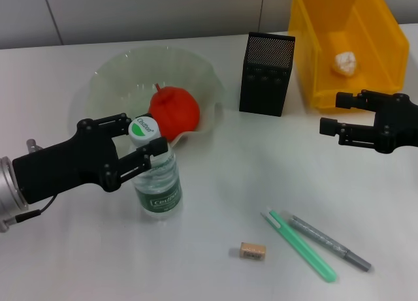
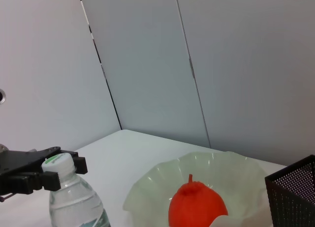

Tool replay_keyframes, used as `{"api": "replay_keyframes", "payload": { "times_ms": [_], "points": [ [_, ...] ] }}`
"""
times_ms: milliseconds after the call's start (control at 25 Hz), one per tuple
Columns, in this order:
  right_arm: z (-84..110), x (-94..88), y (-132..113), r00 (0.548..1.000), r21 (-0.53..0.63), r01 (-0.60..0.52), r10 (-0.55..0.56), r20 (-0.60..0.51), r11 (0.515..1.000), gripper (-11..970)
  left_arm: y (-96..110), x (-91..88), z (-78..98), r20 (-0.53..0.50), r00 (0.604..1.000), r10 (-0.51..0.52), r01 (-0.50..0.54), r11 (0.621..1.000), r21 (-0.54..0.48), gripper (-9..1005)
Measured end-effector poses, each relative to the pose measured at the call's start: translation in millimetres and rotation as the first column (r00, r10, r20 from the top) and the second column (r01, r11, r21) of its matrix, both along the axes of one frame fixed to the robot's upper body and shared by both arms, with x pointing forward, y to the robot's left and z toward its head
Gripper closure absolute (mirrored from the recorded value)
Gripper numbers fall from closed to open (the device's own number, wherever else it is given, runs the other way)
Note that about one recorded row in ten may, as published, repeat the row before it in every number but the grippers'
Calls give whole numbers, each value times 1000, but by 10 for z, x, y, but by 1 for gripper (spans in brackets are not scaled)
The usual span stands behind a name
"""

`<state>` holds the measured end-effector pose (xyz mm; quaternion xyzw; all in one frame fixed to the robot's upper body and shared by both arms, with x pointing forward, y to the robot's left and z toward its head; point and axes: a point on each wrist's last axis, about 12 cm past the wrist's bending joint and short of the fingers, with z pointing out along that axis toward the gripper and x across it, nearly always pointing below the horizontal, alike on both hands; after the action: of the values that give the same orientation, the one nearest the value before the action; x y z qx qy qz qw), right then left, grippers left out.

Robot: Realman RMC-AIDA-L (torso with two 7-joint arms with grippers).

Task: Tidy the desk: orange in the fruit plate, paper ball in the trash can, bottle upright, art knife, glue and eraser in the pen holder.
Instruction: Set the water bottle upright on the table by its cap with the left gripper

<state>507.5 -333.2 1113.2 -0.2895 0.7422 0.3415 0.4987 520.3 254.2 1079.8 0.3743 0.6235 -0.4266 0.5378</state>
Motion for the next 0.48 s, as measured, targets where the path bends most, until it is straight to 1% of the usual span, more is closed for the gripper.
{"api": "replay_keyframes", "payload": {
  "times_ms": [200,480],
  "points": [
    [3,6,6,1000,0,-2,2,1,1000,192,25,-16,1,22,1000,16,-15,1000,-10,510],
    [-3,25,31,1000,7,-8,8,-2,1000,192,42,-25,-6,14,1000,18,-18,1000,-9,503]
  ]
}}
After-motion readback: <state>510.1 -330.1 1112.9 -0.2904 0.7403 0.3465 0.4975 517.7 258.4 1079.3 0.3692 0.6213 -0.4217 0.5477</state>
